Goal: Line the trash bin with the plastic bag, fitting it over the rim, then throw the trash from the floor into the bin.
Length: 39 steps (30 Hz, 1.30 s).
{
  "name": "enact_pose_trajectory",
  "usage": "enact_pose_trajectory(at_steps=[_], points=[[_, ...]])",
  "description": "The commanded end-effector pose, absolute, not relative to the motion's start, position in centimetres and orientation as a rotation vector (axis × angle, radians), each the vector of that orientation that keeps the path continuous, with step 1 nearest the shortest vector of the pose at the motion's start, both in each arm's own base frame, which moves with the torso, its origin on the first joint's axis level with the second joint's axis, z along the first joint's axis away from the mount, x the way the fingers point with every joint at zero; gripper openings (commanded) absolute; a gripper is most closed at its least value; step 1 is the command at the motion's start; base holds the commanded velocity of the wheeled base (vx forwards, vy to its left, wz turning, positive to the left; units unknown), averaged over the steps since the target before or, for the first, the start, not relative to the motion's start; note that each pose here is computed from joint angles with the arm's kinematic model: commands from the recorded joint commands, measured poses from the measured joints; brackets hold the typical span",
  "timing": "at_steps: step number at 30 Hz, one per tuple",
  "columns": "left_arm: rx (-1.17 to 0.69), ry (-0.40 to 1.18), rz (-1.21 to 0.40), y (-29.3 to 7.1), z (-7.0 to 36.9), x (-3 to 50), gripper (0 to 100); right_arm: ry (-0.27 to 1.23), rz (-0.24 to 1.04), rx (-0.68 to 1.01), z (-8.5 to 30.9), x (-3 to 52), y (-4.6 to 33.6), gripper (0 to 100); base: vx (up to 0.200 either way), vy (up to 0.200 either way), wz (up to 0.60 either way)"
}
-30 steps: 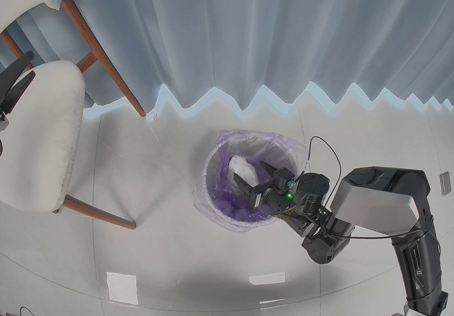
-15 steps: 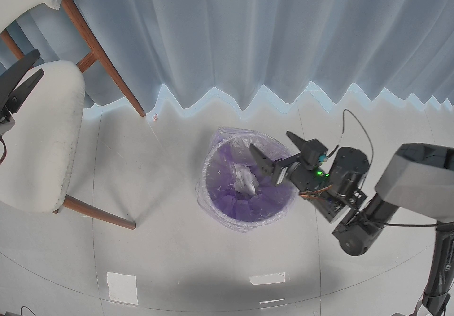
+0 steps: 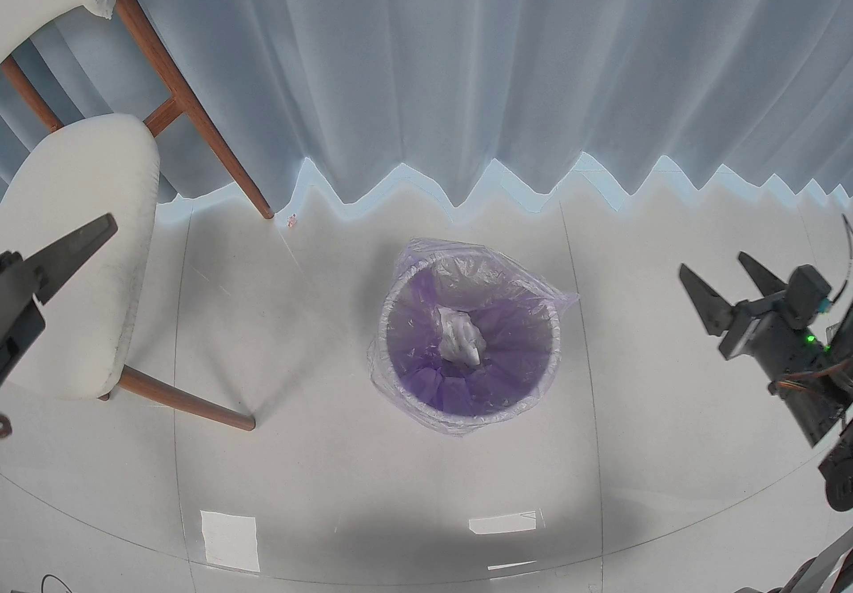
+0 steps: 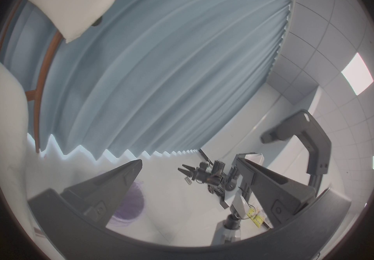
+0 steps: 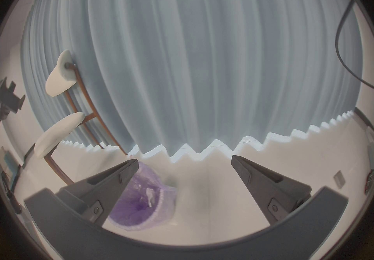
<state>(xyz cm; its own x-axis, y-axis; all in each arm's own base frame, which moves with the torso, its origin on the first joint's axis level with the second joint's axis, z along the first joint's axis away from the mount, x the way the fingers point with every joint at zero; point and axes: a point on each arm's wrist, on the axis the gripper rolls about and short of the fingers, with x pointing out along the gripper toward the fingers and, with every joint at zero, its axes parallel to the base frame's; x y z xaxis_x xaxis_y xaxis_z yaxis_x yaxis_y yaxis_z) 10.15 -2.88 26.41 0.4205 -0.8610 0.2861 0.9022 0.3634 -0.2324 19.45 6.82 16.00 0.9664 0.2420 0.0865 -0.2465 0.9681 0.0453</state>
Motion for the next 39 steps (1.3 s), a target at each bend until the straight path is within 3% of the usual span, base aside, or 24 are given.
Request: enact_pose_trajectory(at_steps=[1,7,9,12,16,18,19,20,21,24,27,29,32,36,39], points=[[-0.182,-0.267,-1.272,-2.0,22.4,-0.7,100,-0.193,-0.034,0.012,16.3,6.5,0.1,100,0.000,0.000,0.00],[-0.123,-0.281,-1.079,-2.7,14.7,-5.0,100,-0.149,-0.025,0.021,14.0,2.5,-0.1,100,0.000,0.000,0.00],[-0.032,-0.302,-1.067,-2.7,14.2,-4.5,100,-0.098,-0.032,-0.001,11.9,0.4,-0.1,100,0.000,0.000,0.00],[-0.053,-0.284,-1.023,-2.6,13.8,-4.0,100,-0.061,-0.028,-0.060,8.5,-2.1,0.0,100,0.000,0.000,0.00],[-0.170,-0.168,-0.928,-2.3,12.5,-3.1,100,-0.061,0.013,0.016,8.3,-2.3,0.0,100,0.000,0.000,0.00],[-0.121,-0.138,-0.606,-1.8,10.8,-2.1,100,-0.049,-0.001,0.069,8.2,-2.3,0.0,100,0.000,0.000,0.00],[-0.121,-0.138,-0.606,-1.8,10.8,-2.1,100,-0.049,-0.001,0.069,8.2,-2.3,0.0,100,0.000,0.000,0.00],[-0.005,-0.025,-0.278,-1.1,9.0,-1.5,100,-0.051,-0.031,0.031,8.2,-2.3,-0.1,100,0.000,0.000,0.00],[0.077,0.051,-0.119,-0.8,8.2,-1.5,100,-0.050,-0.036,-0.008,8.2,-2.3,-0.1,100,0.000,0.000,0.00],[0.149,0.053,0.155,-0.1,8.3,-1.5,100,-0.047,-0.013,-0.143,8.1,-2.3,0.0,100,0.000,0.000,0.00],[0.101,0.059,0.223,0.0,8.2,-1.5,100,-0.058,0.083,-0.185,8.2,-2.3,0.2,100,0.000,0.000,0.00],[0.001,0.055,0.299,0.2,8.2,-1.6,100,-0.055,0.097,-0.116,8.1,-2.3,0.2,100,0.000,0.000,0.00],[0.060,0.060,0.264,0.1,8.2,-1.6,100,-0.044,-0.071,-0.009,8.2,-2.3,-0.2,100,0.000,0.000,0.00],[0.142,0.064,0.001,-0.5,8.2,-1.5,100,-0.055,-0.100,0.038,8.2,-2.3,-0.2,100,0.000,0.000,0.00],[0.072,0.087,0.041,-0.4,8.1,-1.5,100,-0.054,-0.169,0.061,8.1,-2.3,-0.4,100,0.000,0.000,0.00]])
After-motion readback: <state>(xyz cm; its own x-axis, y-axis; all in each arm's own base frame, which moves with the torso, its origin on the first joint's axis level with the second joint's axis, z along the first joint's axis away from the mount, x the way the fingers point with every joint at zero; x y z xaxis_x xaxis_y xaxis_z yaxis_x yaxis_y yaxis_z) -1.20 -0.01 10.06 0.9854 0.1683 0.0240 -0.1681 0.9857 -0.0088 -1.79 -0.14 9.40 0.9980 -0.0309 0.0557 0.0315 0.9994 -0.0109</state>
